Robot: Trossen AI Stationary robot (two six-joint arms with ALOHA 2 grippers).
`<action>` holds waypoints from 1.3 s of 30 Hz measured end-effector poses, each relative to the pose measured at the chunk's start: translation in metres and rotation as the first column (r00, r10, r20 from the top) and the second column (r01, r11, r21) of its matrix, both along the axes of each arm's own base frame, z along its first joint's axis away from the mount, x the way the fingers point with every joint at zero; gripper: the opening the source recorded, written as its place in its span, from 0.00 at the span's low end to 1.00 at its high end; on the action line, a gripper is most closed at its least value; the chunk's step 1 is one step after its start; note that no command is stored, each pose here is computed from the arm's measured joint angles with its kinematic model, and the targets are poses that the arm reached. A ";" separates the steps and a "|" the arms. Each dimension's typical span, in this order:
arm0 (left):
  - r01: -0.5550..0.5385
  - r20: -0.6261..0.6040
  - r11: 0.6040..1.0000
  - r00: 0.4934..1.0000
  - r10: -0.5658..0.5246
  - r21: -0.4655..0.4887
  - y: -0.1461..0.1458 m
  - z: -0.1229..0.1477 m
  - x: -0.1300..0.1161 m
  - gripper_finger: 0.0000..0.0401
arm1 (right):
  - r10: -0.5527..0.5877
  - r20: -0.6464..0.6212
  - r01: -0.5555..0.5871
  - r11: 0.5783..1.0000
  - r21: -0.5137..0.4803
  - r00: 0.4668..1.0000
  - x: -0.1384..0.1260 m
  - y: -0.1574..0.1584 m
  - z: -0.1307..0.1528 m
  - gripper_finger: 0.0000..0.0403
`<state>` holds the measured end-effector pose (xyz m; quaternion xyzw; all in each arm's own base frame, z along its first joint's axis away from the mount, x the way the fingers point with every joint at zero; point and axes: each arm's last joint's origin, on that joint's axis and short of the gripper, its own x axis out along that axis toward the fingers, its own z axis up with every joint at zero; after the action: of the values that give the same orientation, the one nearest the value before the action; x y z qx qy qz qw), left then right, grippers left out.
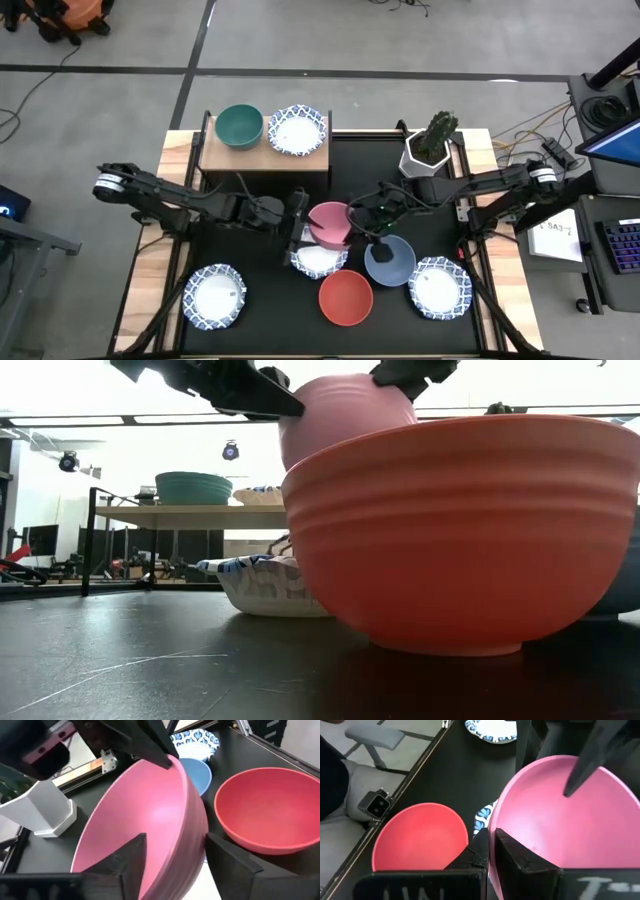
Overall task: Place and stack bowls onto a shelf
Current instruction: Stack the pink bowl on top of the green bowl on the shelf
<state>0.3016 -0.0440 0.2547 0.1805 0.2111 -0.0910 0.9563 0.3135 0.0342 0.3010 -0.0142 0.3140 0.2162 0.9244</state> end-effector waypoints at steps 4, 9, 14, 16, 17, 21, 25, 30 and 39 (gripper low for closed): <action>0.009 -0.006 1.000 1.000 -0.009 -0.003 0.000 0.001 -0.001 0.32 | 0.002 0.007 -0.002 1.000 -0.007 1.000 0.000 0.000 0.000 0.03; 0.034 -0.024 0.999 0.999 -0.034 -0.012 -0.001 -0.002 -0.002 0.12 | 0.005 0.021 -0.005 1.000 -0.022 1.000 0.001 -0.001 0.001 0.03; 0.086 -0.027 0.995 0.996 -0.088 -0.044 -0.003 -0.002 -0.002 0.02 | -0.017 0.045 0.018 1.000 -0.021 0.999 0.002 -0.001 0.003 0.07; 0.079 -0.030 0.996 0.996 -0.081 -0.050 -0.003 -0.001 -0.002 0.01 | -0.028 0.045 0.028 0.999 -0.014 0.999 0.003 -0.001 0.003 0.12; 0.076 -0.030 0.996 0.997 -0.078 -0.055 -0.003 0.001 -0.001 0.01 | -0.030 0.049 0.031 0.999 -0.013 0.998 0.003 -0.001 0.004 0.15; 0.068 -0.048 0.996 0.996 -0.071 -0.064 -0.003 0.007 -0.001 0.00 | -0.013 0.083 0.015 1.000 -0.019 0.996 0.003 -0.001 0.007 0.27; 0.051 -0.088 0.997 0.995 -0.056 -0.057 -0.002 0.015 -0.001 0.00 | 0.002 0.127 0.001 1.000 -0.022 0.992 -0.003 0.000 0.016 0.37; 0.051 -0.171 0.998 0.984 -0.058 -0.042 -0.002 0.033 -0.004 0.00 | 0.006 0.217 -0.001 1.000 -0.024 0.976 -0.018 -0.002 0.041 0.43; -0.099 -0.391 0.981 0.907 0.158 0.168 0.011 0.093 -0.030 0.00 | 0.015 0.303 -0.003 0.999 -0.040 0.953 -0.055 -0.005 0.065 0.44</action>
<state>0.2716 -0.0333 0.3476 0.2122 0.4209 -0.0475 0.8807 0.2585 0.0294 0.3662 -0.0668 0.1727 0.2094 0.9601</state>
